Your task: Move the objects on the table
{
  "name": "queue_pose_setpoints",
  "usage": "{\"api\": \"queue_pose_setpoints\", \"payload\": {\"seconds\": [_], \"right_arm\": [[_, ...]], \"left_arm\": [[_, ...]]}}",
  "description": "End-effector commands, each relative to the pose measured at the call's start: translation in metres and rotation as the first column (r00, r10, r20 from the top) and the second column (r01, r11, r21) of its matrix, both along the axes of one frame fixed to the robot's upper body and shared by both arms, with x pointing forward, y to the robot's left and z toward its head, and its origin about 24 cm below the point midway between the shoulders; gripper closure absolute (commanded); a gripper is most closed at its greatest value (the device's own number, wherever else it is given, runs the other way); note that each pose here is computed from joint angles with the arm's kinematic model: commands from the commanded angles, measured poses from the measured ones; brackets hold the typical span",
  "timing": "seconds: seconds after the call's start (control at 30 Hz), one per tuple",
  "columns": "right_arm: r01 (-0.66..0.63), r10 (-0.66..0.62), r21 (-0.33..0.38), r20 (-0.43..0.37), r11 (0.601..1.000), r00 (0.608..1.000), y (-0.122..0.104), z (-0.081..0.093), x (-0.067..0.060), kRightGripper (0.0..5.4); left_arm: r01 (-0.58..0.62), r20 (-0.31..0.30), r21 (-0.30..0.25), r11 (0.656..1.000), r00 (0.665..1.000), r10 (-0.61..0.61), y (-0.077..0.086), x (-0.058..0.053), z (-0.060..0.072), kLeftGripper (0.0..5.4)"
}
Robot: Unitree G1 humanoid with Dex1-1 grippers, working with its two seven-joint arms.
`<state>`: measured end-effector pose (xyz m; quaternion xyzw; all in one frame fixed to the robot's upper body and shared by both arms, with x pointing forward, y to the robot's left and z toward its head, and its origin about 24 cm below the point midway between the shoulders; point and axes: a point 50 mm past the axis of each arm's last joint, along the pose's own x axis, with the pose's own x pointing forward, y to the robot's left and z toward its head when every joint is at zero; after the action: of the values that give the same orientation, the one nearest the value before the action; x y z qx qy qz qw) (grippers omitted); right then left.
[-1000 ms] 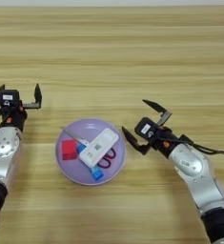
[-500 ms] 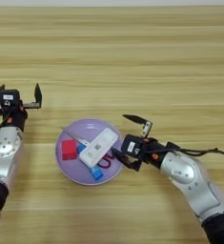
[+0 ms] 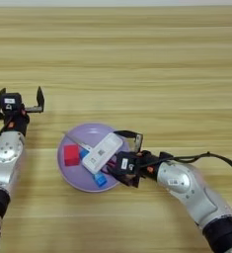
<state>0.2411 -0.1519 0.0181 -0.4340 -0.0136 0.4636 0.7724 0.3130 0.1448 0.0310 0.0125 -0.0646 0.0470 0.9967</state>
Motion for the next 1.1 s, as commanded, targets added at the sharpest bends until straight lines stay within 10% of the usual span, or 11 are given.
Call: {"api": "queue_pose_setpoints", "payload": {"seconds": [0.03,1.1], "right_arm": [[-0.036,0.036,-0.034,0.008,0.999,0.999,0.001,0.001,0.005,0.04],[-0.052,0.051,-0.010,-0.042,0.999,0.998,0.017,-0.028,0.010,0.04]], "left_arm": [[0.006,-0.004,0.005,1.000,1.000,-0.006,-0.005,0.002,0.002,0.00],[0.004,-0.002,0.004,1.000,1.000,-0.004,-0.005,0.002,0.002,0.00]]}}
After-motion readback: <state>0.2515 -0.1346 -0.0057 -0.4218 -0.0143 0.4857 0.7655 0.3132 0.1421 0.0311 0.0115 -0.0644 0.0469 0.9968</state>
